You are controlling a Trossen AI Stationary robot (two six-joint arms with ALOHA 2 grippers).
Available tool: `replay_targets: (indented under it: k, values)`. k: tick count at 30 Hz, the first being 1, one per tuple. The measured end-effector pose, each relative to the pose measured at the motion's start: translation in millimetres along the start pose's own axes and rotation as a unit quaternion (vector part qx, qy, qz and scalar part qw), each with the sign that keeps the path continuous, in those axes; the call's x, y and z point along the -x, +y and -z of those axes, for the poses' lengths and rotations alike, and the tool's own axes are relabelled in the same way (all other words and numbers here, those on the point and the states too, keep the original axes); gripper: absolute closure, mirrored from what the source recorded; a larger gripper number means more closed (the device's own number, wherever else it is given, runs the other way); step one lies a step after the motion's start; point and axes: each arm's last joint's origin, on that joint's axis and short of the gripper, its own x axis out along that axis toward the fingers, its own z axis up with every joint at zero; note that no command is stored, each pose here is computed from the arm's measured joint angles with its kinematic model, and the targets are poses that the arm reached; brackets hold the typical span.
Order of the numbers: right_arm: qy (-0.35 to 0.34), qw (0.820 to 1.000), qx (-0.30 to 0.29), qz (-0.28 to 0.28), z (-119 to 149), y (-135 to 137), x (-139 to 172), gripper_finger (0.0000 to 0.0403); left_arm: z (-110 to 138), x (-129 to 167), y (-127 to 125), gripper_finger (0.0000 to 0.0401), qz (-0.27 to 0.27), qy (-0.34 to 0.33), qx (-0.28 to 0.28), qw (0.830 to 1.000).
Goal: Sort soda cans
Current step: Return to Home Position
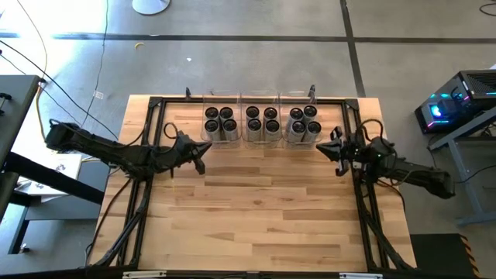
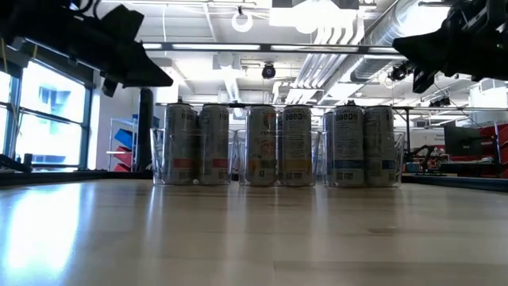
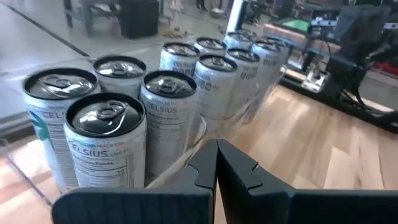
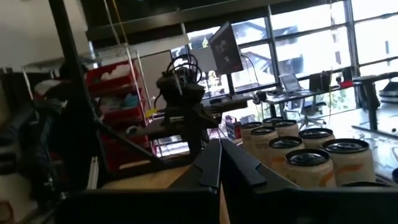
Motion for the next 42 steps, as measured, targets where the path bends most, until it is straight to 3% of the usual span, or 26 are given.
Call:
replay_targets:
  k: [5,9,13,18,26,30,36,42]
  values:
    - [0.002,0.999,0.031,-0.009,2,3,0,0.0403,-5,-14,17,0.0401,-0.006,0.016,-0.006,1.0]
    - [0.053,0.999,0.007,0.004,12,0,0,0.0403,-10,-22,31,0.0401,-0.014,0.015,-0.017,1.0]
    - [0.073,0.997,-0.019,0.01,16,-1,1,0.0403,9,-18,42,0.0401,-0.004,-0.007,-0.062,0.998]
    - [0.112,0.993,-0.02,0.02,23,-3,2,0.0403,43,-2,62,0.0401,0.024,-0.061,-0.025,0.998]
    - [0.136,0.99,-0.025,0.031,28,-4,3,0.0403,42,8,59,0.0401,0.065,-0.057,-0.083,0.993]
    - [0.136,0.99,-0.025,0.031,28,-4,3,0.0403,41,14,60,0.0401,0.129,-0.05,-0.086,0.987]
    - [0.137,0.99,-0.025,0.032,28,-4,3,0.0403,35,25,60,0.0401,0.241,-0.063,-0.087,0.965]
    - [0.137,0.99,-0.025,0.032,28,-4,3,0.0403,37,33,62,0.0401,0.3,-0.05,-0.077,0.949]
